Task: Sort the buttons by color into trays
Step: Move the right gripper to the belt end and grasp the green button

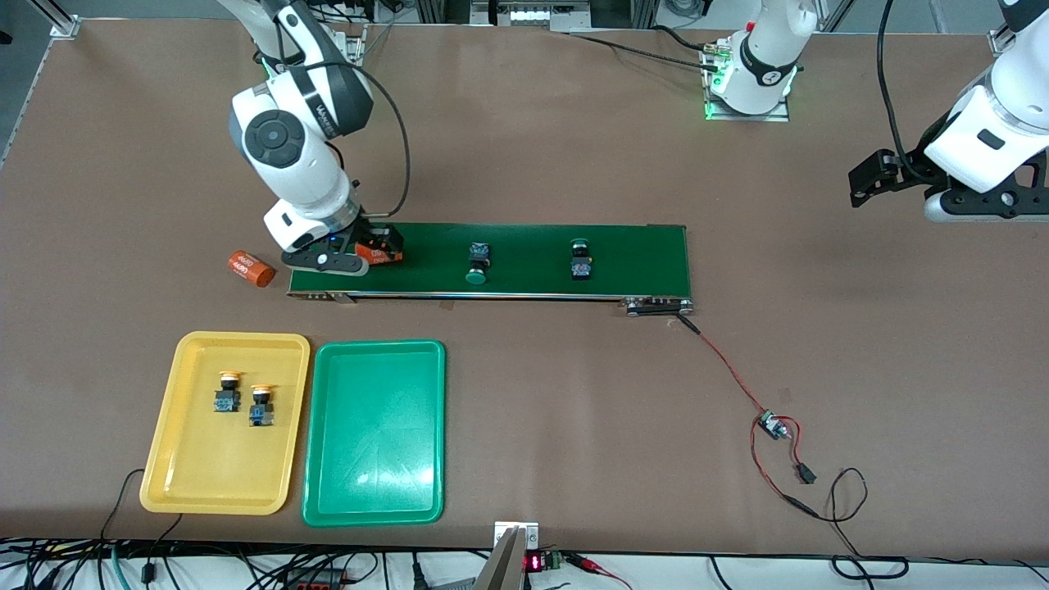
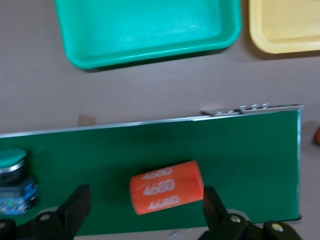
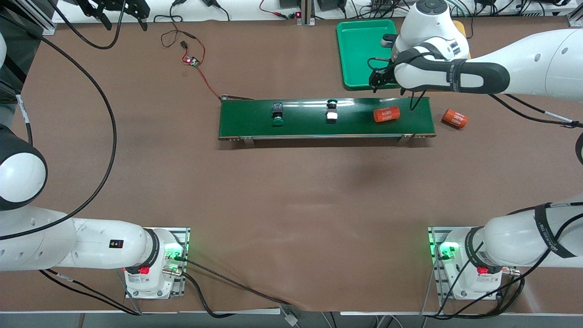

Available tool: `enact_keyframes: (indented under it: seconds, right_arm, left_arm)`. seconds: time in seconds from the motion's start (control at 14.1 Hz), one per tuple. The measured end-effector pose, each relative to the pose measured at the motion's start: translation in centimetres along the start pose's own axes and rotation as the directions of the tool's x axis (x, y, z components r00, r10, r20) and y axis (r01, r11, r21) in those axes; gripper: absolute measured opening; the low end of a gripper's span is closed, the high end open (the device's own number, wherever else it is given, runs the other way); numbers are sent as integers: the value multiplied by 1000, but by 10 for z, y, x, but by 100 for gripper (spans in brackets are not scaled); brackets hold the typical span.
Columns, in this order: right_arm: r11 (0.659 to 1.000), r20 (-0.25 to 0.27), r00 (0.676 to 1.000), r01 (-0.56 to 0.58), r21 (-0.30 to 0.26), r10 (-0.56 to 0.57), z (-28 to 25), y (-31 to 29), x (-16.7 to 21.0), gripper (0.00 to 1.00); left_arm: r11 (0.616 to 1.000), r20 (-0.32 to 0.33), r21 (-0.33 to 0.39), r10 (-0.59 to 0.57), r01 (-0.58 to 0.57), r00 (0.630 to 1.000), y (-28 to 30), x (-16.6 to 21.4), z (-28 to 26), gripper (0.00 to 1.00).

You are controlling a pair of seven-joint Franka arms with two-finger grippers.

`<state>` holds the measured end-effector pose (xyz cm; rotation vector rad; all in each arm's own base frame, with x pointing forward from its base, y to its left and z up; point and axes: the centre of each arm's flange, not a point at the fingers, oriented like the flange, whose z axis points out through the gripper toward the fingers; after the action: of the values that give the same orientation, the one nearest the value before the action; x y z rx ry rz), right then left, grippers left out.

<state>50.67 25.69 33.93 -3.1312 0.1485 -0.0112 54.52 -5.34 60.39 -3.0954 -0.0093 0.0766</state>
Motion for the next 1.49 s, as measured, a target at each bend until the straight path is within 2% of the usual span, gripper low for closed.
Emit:
enact_keyframes:
  seconds: [0.36, 0.99, 1.49]
  right_arm:
    - [999, 7, 999, 39, 11, -39, 4, -20, -12, 100]
    - [992, 16, 996, 91, 82, -93, 35, -64, -21, 100]
    - [993, 46, 995, 85, 78, -89, 51, -63, -19, 100]
  left_arm:
    - [1000, 1, 0, 0, 0, 1000, -1, 0, 0, 100]
    - [1000, 14, 1, 0, 0, 1000, -1, -1, 1, 100]
    - [1000, 30, 3, 2, -2, 1000, 0, -3, 3, 100]
